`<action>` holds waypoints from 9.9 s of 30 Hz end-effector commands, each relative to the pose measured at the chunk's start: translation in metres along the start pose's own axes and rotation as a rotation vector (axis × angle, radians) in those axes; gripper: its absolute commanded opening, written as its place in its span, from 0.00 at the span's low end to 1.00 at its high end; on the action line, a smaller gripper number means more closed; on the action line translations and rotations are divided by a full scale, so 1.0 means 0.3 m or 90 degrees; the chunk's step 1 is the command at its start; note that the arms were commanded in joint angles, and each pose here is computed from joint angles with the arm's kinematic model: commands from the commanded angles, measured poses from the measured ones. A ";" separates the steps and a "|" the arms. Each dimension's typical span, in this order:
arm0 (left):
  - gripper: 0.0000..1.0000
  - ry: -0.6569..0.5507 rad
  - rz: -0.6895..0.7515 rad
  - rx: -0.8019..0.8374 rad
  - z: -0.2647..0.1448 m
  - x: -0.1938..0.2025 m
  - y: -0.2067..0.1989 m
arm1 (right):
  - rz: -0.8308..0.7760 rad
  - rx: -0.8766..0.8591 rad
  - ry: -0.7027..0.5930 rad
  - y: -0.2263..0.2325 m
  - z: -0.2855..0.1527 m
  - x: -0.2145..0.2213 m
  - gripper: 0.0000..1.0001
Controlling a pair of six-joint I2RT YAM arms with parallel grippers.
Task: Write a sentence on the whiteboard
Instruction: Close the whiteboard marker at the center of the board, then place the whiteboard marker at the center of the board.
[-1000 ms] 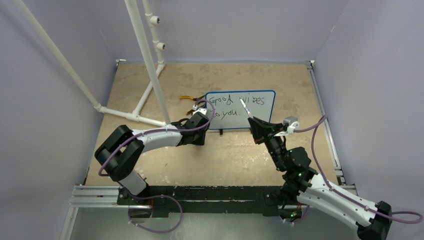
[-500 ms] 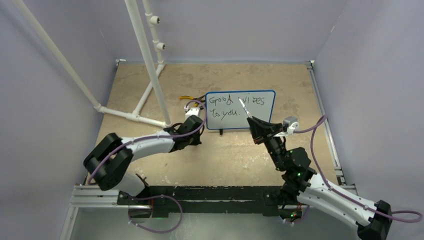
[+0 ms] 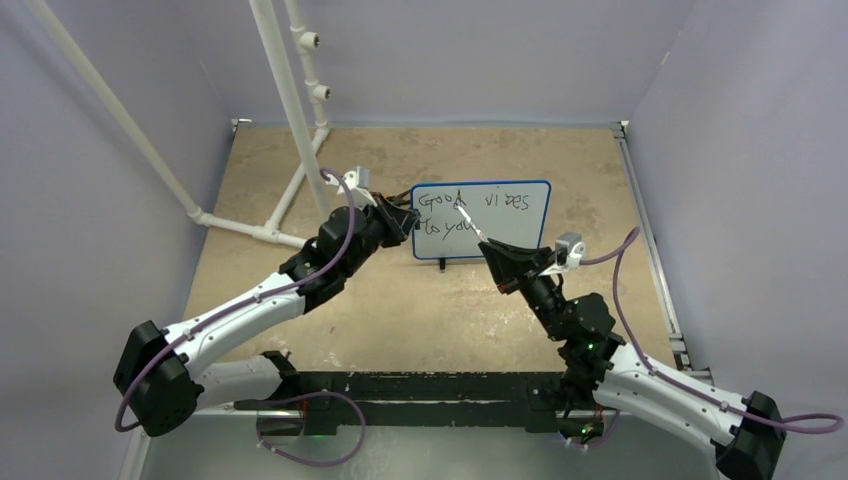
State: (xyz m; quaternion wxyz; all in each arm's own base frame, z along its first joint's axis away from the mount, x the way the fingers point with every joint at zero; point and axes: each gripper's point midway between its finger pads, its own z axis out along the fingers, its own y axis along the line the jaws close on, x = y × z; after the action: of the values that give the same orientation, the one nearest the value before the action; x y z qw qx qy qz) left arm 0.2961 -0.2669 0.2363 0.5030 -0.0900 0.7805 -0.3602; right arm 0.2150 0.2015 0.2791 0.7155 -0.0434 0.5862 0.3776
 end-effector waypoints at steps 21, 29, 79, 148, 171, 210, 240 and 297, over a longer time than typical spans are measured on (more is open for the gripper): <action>0.00 -0.102 -0.257 0.234 -0.043 -0.215 -0.217 | 0.061 -0.078 0.019 0.109 0.059 0.057 0.00; 0.00 -0.088 -0.264 0.234 -0.026 -0.190 -0.211 | 0.056 -0.079 0.010 0.113 0.062 0.043 0.00; 0.00 -0.074 -0.293 0.253 -0.016 -0.168 -0.221 | 0.050 -0.045 0.016 0.076 0.063 0.065 0.00; 0.00 0.006 -0.229 0.348 -0.034 -0.039 -0.363 | 0.057 0.003 -0.146 0.070 0.178 -0.105 0.00; 0.63 0.042 0.100 0.398 -0.191 -0.198 -0.492 | 0.061 -0.033 -0.175 0.088 0.112 -0.174 0.00; 0.29 0.181 0.109 0.441 -0.195 -0.156 -0.457 | 0.007 -0.186 -0.100 0.227 0.051 -0.161 0.00; 0.00 0.407 0.080 0.463 -0.300 0.202 -0.303 | -0.006 -0.167 -0.188 0.221 0.084 -0.245 0.00; 0.74 0.073 0.302 0.031 -0.134 -0.080 0.145 | 0.076 0.149 0.489 -0.091 -0.144 0.611 0.26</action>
State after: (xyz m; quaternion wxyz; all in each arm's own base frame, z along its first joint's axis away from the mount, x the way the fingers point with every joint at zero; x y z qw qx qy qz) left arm 0.2818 -0.2087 0.2224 0.5063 0.1095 0.8125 -0.2673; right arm 0.1810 0.2514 0.0837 0.4073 -0.1220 0.8453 0.3236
